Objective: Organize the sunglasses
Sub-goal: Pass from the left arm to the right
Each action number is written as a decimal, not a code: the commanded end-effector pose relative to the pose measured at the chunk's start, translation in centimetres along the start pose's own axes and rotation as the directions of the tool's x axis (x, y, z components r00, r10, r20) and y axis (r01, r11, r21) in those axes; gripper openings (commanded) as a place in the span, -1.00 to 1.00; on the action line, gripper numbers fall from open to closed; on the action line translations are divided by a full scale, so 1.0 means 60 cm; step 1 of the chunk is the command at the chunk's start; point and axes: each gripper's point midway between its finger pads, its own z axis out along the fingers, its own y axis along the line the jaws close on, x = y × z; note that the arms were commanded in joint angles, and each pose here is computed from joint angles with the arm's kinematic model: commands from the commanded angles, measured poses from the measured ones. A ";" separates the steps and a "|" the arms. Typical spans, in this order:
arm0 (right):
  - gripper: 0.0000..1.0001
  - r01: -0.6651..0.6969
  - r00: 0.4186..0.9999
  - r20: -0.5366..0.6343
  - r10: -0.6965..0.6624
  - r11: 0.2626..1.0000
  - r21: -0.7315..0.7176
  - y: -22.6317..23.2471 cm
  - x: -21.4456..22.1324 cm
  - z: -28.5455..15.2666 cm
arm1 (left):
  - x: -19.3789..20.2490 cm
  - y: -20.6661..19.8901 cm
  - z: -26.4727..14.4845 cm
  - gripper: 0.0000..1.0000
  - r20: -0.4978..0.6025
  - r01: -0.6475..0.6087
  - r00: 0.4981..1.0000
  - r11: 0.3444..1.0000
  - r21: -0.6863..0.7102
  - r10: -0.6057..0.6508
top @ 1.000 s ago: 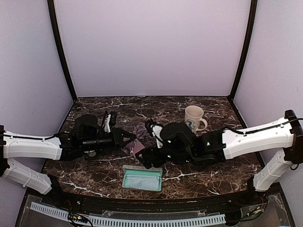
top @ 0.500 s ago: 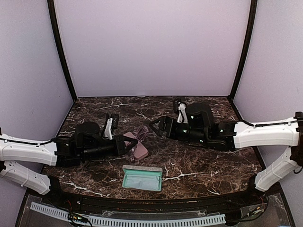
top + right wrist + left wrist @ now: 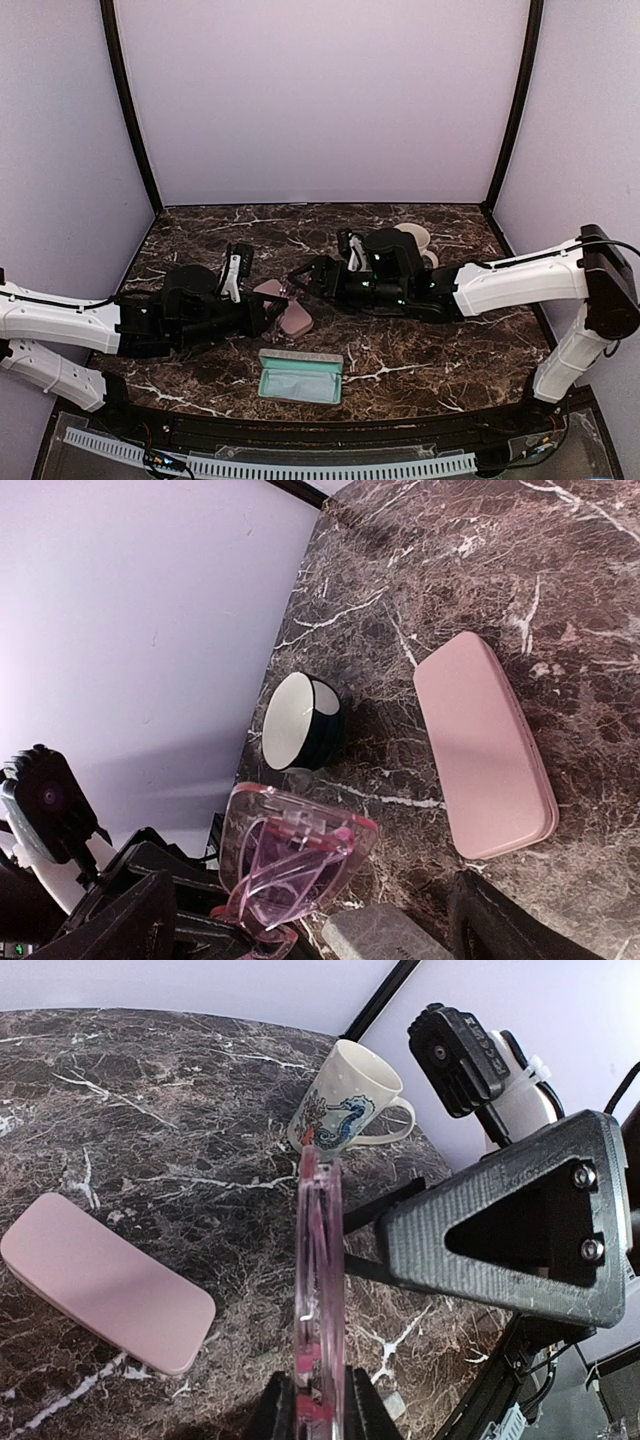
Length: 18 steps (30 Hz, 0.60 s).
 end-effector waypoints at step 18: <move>0.60 -0.071 0.996 -0.072 0.061 0.986 -0.149 0.045 -0.014 0.056 | -0.002 0.007 -0.001 -0.72 0.015 -0.105 0.994 0.993 -0.049 0.106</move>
